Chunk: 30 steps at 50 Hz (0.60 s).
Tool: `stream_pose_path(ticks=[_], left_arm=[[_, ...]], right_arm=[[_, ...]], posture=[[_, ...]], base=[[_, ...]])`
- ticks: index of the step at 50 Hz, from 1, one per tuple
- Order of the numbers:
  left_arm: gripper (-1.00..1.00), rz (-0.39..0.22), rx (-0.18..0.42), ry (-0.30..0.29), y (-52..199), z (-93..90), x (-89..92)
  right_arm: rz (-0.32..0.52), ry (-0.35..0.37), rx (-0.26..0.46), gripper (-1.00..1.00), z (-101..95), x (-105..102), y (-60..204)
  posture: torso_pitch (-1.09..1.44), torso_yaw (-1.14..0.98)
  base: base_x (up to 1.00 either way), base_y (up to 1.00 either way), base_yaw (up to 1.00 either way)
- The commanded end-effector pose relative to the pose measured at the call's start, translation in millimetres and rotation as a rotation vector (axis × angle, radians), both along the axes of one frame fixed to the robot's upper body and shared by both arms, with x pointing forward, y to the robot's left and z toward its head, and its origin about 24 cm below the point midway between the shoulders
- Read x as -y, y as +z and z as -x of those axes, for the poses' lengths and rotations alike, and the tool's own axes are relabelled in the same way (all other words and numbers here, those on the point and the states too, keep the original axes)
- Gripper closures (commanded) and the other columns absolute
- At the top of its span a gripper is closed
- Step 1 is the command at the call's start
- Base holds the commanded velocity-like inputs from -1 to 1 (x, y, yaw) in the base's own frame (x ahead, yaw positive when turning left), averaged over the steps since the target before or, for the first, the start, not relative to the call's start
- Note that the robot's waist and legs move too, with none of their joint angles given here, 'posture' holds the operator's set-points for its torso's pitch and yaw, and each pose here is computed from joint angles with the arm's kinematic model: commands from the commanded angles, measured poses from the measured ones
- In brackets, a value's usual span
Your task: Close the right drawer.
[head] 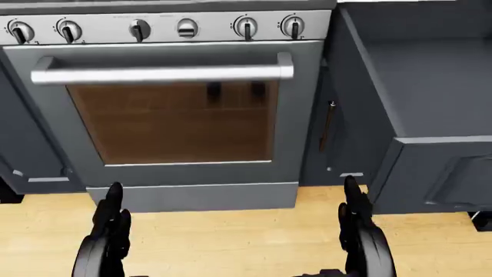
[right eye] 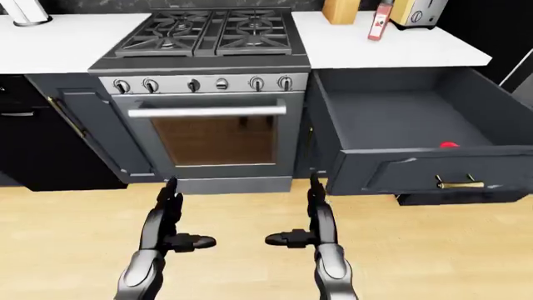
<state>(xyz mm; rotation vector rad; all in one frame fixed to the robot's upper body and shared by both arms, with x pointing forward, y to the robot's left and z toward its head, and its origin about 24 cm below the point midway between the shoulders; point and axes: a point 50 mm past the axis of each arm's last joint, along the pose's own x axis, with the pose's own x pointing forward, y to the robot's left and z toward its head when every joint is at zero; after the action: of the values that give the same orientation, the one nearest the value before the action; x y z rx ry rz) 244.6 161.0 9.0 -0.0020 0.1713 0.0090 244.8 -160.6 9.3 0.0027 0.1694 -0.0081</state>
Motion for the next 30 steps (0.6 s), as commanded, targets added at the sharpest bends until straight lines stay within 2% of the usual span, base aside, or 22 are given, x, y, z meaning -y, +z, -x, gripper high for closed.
stream_pose_path(ticks=[1,2,3,4,6,7,8,9,11,12,13,14,16,18,19,20,21,24,25,26,27,30], left_arm=[[-1.00,0.070,0.211,-0.004,42.4,-9.0,-5.5],[-1.00,0.064,0.245,-0.012,48.0,-7.1,-5.7],[-1.00,0.056,0.250,-0.003,49.3,-6.5,-6.3],[-1.00,0.081,0.286,-0.001,54.9,-4.0,-7.3],[-1.00,0.081,0.339,0.030,68.4,0.2,-11.1],[-1.00,0.074,0.356,0.044,71.4,0.7,-12.7],[-1.00,0.052,0.366,0.041,72.8,0.6,-12.9],[-1.00,0.043,0.398,0.027,78.1,4.6,-10.9],[-1.00,0.023,0.441,0.011,84.6,10.0,-7.7],[-1.00,0.030,0.456,-0.001,88.9,13.4,-6.4],[-1.00,0.012,0.481,0.004,94.1,16.6,-7.0],[-1.00,0.026,0.505,-0.005,101.7,20.9,-6.5],[-1.00,0.015,0.547,0.000,114.2,25.8,-7.9],[-1.00,0.022,0.619,0.009,132.1,35.9,-9.4],[-1.00,0.020,0.665,0.034,142.2,42.8,-12.0],[-1.00,0.016,0.685,0.039,147.6,46.6,-12.9],[-1.00,0.010,0.721,0.035,156.6,54.1,-12.5],[-1.00,0.010,0.760,0.019,175.2,67.7,-10.3],[-1.00,0.011,0.784,0.028,180.7,71.1,-10.7],[-1.00,0.029,0.785,0.032,183.7,72.8,-11.5],[-1.00,0.038,0.811,0.040,189.7,76.9,-13.1],[-1.00,0.067,0.888,0.084,205.5,87.5,-20.7]], right_arm=[[0.016,0.029,0.220,-1.00,-5.5,-2.5,41.4],[0.024,0.026,0.250,-1.00,-3.6,-2.5,47.2],[0.027,0.023,0.260,-1.00,-2.8,-2.4,49.2],[0.037,0.018,0.290,-1.00,0.0,-2.0,54.5],[0.059,-0.003,0.357,-1.00,4.0,-0.7,64.9],[0.032,0.000,0.367,-1.00,4.0,-0.9,67.3],[0.038,-0.014,0.381,-1.00,2.9,0.3,70.5],[0.080,-0.023,0.444,-1.00,5.4,0.1,77.9],[0.086,-0.016,0.507,-1.00,9.3,-2.3,90.3],[0.099,-0.020,0.531,-1.00,11.8,-3.0,95.9],[0.097,-0.009,0.590,-1.00,17.5,-4.6,106.0],[0.100,0.003,0.619,-1.00,22.0,-5.5,113.8],[0.059,0.032,0.684,-1.00,28.5,-6.1,126.2],[0.019,0.004,0.715,-1.00,33.3,-2.8,133.4],[0.032,0.000,0.743,-1.00,37.4,-2.9,139.0],[0.017,0.005,0.756,-1.00,40.0,-3.8,142.6],[0.005,0.063,0.774,-1.00,47.4,-8.7,148.5],[0.093,0.039,0.850,-1.00,64.6,-9.7,170.8],[0.139,0.024,0.863,-1.00,66.3,-9.7,172.8],[0.121,0.019,0.874,-1.00,68.2,-9.1,174.3],[0.125,0.018,0.882,-1.00,70.9,-8.9,176.9],[0.242,-0.010,0.962,-1.00,82.7,-12.7,191.2]], posture=[[0.00,0.00],[0.00,0.00],[0.00,0.00],[0.00,0.00],[0.00,0.00],[0.00,0.00],[0.00,0.00],[0.00,0.00],[0.00,0.00],[0.00,0.00],[0.00,0.00],[0.00,0.00],[0.00,0.00],[0.00,0.00],[0.00,0.00],[0.00,0.00],[0.00,0.00],[0.00,0.00],[0.00,0.00],[0.00,0.00],[0.00,0.00],[0.00,0.00]], base=[[0.00,0.00,0.00],[0.00,0.00,0.00],[0.00,0.00,0.00],[0.00,0.00,0.00],[0.00,0.00,0.00],[0.00,0.00,0.00],[0.00,0.00,0.00],[0.00,0.00,0.00],[0.00,0.00,0.00],[0.00,0.00,0.00],[0.00,0.00,0.00],[0.00,0.00,0.00],[0.00,0.00,0.00],[0.00,0.00,0.00],[0.00,0.00,0.00],[0.00,0.00,0.00],[0.00,0.00,0.00],[0.00,0.00,0.00],[0.00,0.00,0.00],[0.00,0.00,0.00],[0.00,0.00,0.00],[0.00,0.00,0.00]])
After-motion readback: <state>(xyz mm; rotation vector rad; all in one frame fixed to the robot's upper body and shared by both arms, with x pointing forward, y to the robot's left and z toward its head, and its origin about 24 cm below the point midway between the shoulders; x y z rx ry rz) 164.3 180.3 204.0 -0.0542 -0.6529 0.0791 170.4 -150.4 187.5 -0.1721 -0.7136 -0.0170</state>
